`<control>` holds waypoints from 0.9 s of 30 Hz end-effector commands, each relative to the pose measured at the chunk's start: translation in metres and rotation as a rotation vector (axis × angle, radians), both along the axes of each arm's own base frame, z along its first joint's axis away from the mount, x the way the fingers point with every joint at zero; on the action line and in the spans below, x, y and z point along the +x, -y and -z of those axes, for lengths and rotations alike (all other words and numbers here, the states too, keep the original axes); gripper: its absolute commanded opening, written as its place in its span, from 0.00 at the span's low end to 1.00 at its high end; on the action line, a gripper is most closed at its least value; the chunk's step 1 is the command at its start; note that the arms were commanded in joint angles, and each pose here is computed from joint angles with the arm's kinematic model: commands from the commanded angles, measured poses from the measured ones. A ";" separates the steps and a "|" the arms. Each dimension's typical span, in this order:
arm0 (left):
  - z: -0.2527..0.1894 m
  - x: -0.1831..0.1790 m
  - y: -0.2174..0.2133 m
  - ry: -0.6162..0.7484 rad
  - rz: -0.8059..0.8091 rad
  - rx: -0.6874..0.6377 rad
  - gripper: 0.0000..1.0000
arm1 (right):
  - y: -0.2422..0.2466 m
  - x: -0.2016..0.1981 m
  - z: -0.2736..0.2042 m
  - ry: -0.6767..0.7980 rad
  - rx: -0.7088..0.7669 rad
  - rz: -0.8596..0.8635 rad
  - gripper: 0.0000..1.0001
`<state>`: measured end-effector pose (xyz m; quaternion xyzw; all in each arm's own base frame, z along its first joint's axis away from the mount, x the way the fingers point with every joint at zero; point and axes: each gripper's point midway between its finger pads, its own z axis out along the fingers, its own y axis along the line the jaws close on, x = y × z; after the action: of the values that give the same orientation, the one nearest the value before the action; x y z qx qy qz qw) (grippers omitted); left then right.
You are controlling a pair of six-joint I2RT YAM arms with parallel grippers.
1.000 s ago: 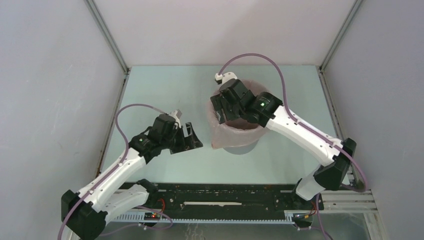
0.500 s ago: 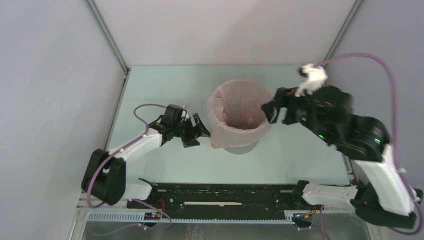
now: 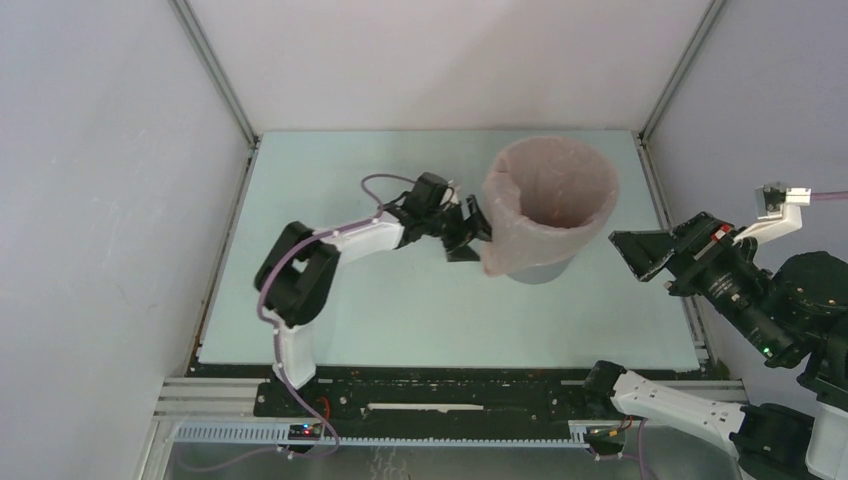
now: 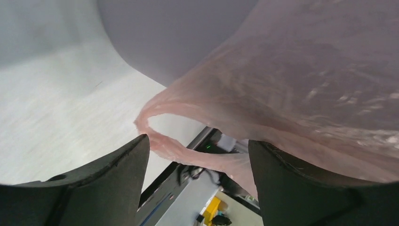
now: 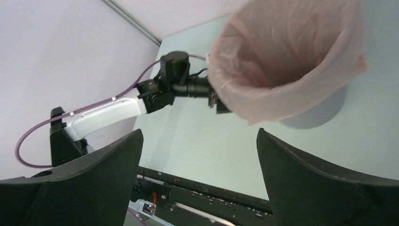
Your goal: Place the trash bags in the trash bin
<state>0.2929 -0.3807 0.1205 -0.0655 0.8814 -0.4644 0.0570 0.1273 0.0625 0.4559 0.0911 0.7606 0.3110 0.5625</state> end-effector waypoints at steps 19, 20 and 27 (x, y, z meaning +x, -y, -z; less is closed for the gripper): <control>-0.053 0.007 0.054 0.108 0.066 -0.134 0.82 | -0.005 0.003 0.008 0.006 -0.059 -0.018 1.00; -0.067 0.000 0.030 0.149 0.045 -0.119 0.82 | -0.009 0.005 0.002 0.040 -0.058 -0.036 1.00; -0.161 -0.039 -0.117 0.527 -0.108 0.097 0.88 | -0.043 0.023 -0.045 0.262 -0.030 -0.115 1.00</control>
<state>0.2747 -0.3348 0.2100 -0.0426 0.8666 -0.4716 0.1572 0.1360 0.0800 0.4560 0.0426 0.7487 0.3119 0.5834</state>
